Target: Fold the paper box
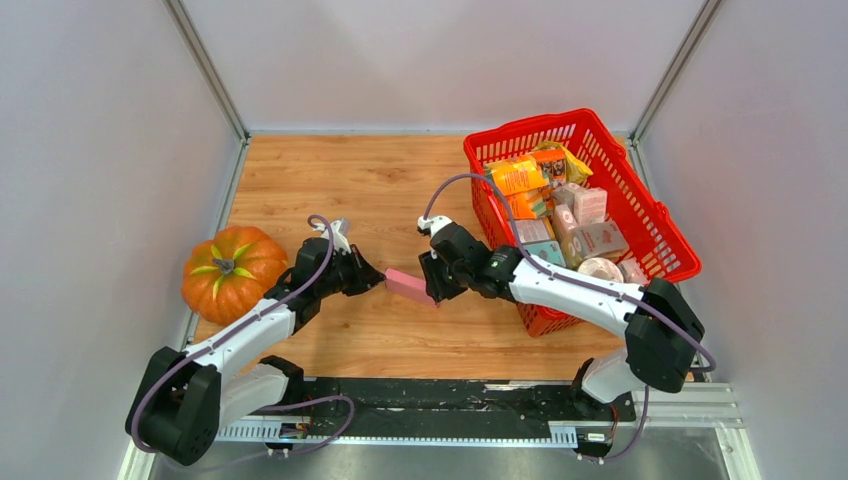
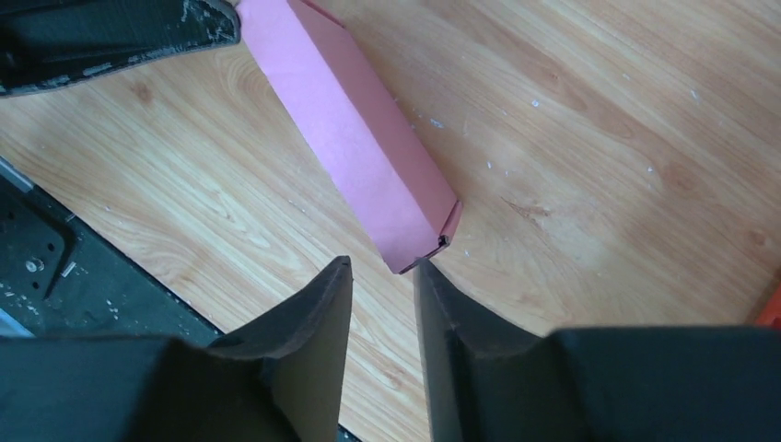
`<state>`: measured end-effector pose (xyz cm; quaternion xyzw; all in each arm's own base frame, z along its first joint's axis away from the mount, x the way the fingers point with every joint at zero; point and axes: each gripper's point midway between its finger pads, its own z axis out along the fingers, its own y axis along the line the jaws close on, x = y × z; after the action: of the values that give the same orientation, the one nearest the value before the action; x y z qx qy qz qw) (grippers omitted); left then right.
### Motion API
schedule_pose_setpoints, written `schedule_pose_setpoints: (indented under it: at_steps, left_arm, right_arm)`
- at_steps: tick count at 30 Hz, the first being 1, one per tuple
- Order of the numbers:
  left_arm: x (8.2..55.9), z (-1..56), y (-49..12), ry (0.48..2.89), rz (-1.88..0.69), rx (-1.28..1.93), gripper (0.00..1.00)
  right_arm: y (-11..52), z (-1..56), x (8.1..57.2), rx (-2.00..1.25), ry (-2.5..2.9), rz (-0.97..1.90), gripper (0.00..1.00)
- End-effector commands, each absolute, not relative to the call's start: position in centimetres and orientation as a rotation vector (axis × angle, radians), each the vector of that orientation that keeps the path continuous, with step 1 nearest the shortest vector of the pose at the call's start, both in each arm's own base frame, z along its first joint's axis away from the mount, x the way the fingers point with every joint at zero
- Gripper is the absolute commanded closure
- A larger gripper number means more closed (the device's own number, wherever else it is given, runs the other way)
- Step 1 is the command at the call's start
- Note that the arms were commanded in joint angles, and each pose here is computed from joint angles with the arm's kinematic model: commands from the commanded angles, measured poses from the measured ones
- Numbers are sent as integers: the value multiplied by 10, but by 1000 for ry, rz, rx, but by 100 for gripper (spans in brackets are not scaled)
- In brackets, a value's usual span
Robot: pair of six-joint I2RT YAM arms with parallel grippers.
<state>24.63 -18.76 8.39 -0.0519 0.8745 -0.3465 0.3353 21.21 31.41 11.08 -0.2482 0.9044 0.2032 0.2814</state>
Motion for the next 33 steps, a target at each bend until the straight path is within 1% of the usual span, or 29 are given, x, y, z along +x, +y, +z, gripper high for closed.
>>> schedule_pose_setpoints:
  at_steps: [1,5,10,13,14,17,20,21,24,25,27,31,33]
  left_arm:
    - [208,29,-163,2524,-742,-177,100]
    - [209,29,-164,2522,-747,-174,100]
    - [209,28,-164,2523,-750,-173,100]
    - [207,27,-164,2529,-750,-176,100]
    - [207,26,-163,2527,-747,-177,100]
    - [205,25,-162,2527,-741,-179,100]
    - [205,25,-161,2525,-737,-178,100]
    - [204,23,-160,2531,-734,-182,100]
    - [205,23,-161,2533,-730,-182,100]
    - [206,24,-161,2531,-733,-181,100]
    - [205,23,-162,2532,-739,-187,100]
    - [206,25,-163,2526,-749,-182,100]
    - [205,25,-162,2522,-748,-180,100]
  right_arm:
    - [312,136,221,-640,2386,548,67]
    - [312,131,223,-649,2390,535,77]
    - [306,91,221,-671,2454,464,80]
    - [301,64,209,-689,2519,448,83]
    - [294,55,207,-682,2536,407,82]
    - [282,49,209,-688,2547,316,80]
    - [288,74,217,-691,2488,337,76]
    - [297,92,224,-694,2441,364,72]
    - [304,125,233,-709,2372,387,64]
    - [312,141,238,-712,2336,411,64]
    - [318,148,240,-721,2322,433,64]
    - [315,121,235,-719,2377,416,65]
    - [307,88,225,-719,2437,405,65]
